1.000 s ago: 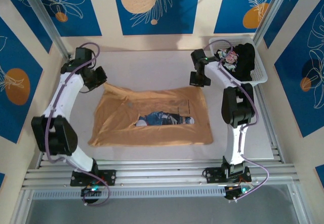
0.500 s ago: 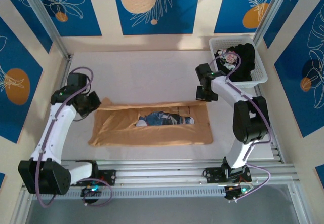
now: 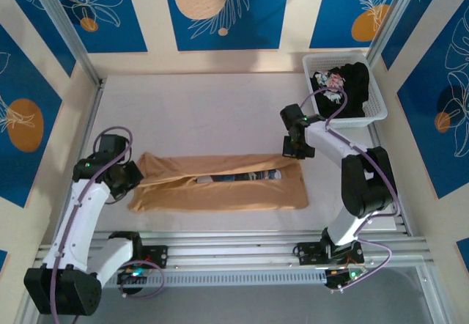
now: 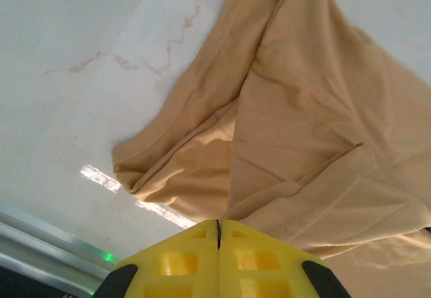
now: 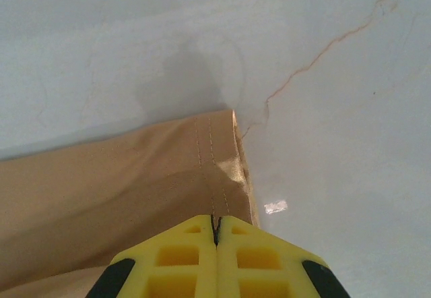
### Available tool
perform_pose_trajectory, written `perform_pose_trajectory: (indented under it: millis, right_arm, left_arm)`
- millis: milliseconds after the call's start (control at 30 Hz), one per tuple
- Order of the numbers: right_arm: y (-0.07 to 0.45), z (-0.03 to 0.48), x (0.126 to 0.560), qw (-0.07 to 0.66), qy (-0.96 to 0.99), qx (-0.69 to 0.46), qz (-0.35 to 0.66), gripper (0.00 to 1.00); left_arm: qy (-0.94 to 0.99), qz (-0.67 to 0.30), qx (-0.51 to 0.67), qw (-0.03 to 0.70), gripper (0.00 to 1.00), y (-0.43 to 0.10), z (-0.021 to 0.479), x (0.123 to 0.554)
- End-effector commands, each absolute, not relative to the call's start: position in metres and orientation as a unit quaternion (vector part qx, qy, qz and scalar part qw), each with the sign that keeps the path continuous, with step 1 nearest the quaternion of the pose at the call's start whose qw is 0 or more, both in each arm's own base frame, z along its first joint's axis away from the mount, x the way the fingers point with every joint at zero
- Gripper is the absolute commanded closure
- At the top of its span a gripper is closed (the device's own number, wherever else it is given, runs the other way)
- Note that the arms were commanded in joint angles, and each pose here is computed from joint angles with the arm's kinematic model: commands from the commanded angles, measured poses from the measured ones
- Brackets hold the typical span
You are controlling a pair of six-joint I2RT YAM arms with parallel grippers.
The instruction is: Fold and stack the t-shirts
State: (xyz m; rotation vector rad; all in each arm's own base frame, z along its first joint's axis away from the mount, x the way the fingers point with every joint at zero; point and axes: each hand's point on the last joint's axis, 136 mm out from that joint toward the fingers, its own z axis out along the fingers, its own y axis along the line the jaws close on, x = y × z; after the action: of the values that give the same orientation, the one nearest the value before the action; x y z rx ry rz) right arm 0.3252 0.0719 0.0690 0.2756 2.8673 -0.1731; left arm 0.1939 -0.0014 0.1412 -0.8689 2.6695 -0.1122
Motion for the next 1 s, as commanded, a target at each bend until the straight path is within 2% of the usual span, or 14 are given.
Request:
perform_pose_trajectory:
  millis: [0,700,767,800,867,933,967]
  right_arm:
    - [0.065,0.075,0.314,0.13,0.983,0.109,-0.076,1.0]
    - [0.058,0.061,0.279,0.097,0.982,0.127,-0.096,1.0]
    - [0.053,0.065,0.275,0.098,0.98,0.136,-0.107,0.9]
    - [0.049,0.07,0.273,0.104,0.977,0.144,-0.114,0.84]
    - [0.041,0.082,0.27,0.12,0.972,0.16,-0.123,0.75]
    - [0.038,0.094,0.269,0.14,0.968,0.175,-0.115,0.73]
    - [0.039,0.098,0.269,0.147,0.967,0.178,-0.106,0.72]
  left_arm:
    - [0.935,-0.029,-0.318,0.152,1.0,0.0,0.134,0.181]
    - [0.926,-0.036,-0.36,0.107,1.0,-0.006,0.104,0.155]
    - [0.926,-0.043,-0.361,0.105,1.0,-0.009,0.104,0.156]
    - [0.925,-0.047,-0.362,0.107,0.95,-0.01,0.107,0.157]
    - [0.923,-0.055,-0.362,0.121,0.8,-0.012,0.117,0.164]
    - [0.918,-0.065,-0.363,0.144,0.63,-0.012,0.132,0.175]
    - [0.917,-0.069,-0.362,0.153,0.58,-0.012,0.138,0.181]
